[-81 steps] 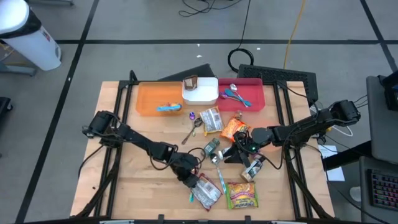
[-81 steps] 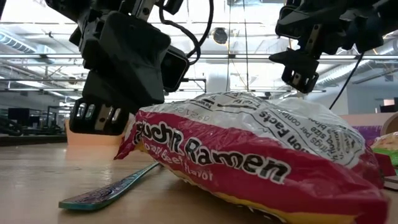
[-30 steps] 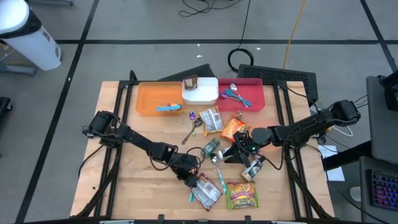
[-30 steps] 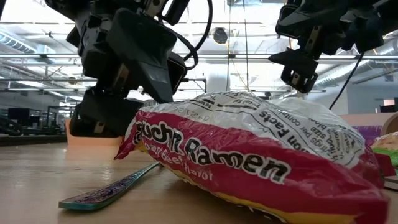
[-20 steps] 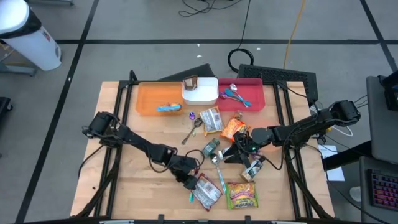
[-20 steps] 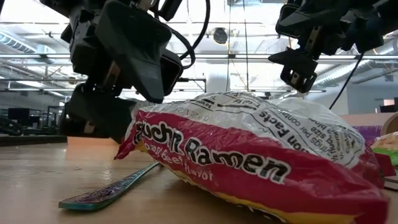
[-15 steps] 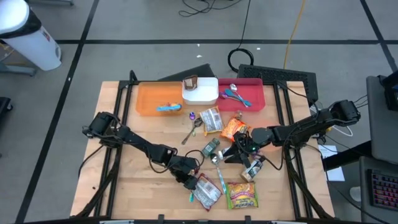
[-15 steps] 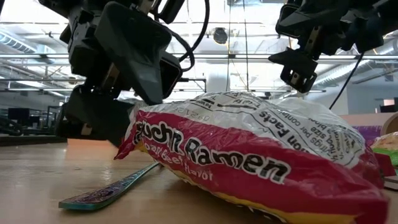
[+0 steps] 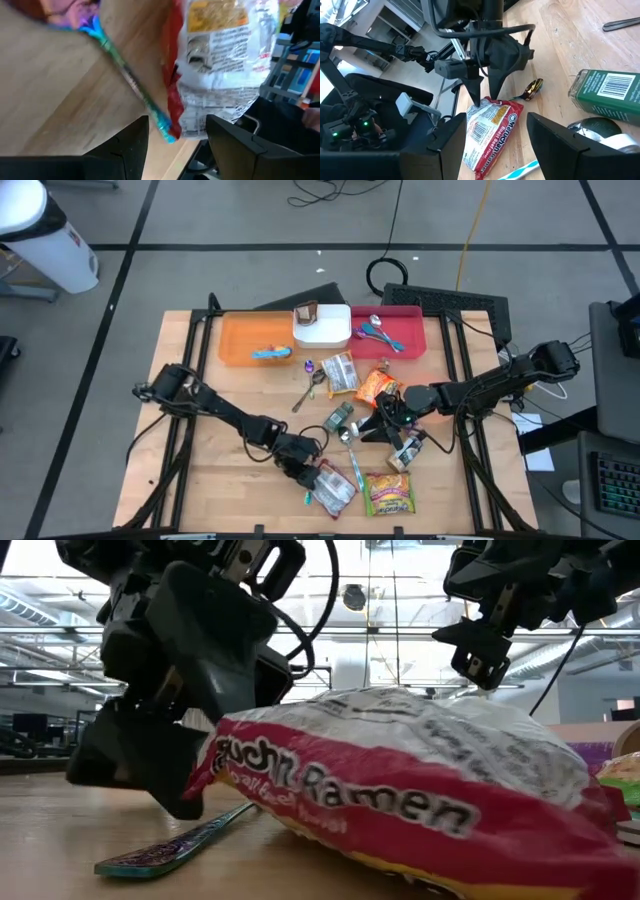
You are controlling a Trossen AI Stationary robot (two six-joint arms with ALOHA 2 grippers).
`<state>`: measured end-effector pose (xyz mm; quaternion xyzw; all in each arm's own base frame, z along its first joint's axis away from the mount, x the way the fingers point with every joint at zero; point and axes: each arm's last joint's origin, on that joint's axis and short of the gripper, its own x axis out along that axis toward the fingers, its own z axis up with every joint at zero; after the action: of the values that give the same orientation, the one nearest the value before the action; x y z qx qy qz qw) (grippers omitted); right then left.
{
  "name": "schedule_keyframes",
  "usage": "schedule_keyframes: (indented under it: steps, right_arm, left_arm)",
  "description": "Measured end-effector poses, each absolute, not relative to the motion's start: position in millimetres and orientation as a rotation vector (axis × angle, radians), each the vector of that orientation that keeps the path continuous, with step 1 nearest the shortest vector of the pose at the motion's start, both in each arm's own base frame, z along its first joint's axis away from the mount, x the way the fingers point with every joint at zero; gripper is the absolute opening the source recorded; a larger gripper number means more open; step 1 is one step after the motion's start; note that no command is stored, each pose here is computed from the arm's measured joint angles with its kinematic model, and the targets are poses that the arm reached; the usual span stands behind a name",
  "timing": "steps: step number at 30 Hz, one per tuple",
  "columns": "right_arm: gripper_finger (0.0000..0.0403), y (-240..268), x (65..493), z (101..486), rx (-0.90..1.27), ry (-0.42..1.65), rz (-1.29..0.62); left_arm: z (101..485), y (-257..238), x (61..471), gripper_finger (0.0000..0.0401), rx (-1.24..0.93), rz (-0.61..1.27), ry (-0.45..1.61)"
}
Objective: Pick & Place Food Item
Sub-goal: Put the red noodle pack into the orange bin
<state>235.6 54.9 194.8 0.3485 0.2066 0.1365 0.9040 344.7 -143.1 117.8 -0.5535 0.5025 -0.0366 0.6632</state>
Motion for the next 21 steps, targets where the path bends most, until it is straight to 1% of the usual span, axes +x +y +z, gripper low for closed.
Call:
schedule_keyframes:
  steps: [4,6,9,12,18,19,21]
  right_arm:
    - [0.0201,55.0,235.3,194.1,0.72,0.434,0.28]
    - [0.0201,54.9,235.4,194.1,0.72,0.434,0.279]
    - [0.0201,54.9,235.2,193.7,0.72,0.438,0.278]
    - [0.0201,54.9,235.1,193.3,0.72,0.442,0.276]
    - [0.0201,54.9,235.1,193.3,0.72,0.442,0.276]
    - [0.0201,54.9,235.1,193.3,0.72,0.442,0.276]
    - [0.0201,54.9,235.1,193.3,0.72,0.442,0.276]
  left_arm:
    - [118.1,-142.9,346.1,0.0203,-1.252,-0.085,1.115]
    - [117.8,-142.7,346.2,0.019,-1.248,-0.074,1.107]
    - [118.0,-142.5,346.8,0.0154,-1.251,-0.062,1.092]
    - [118.0,-142.4,346.8,0.0109,-1.249,-0.06,1.091]
    - [120.0,-142.4,348.3,0.0017,-1.229,-0.117,1.081]
    - [121.2,-142.7,349.3,0.0009,-1.231,-0.135,1.072]
    - [124.3,-143.4,351.4,0.0008,-1.237,-0.171,1.045]
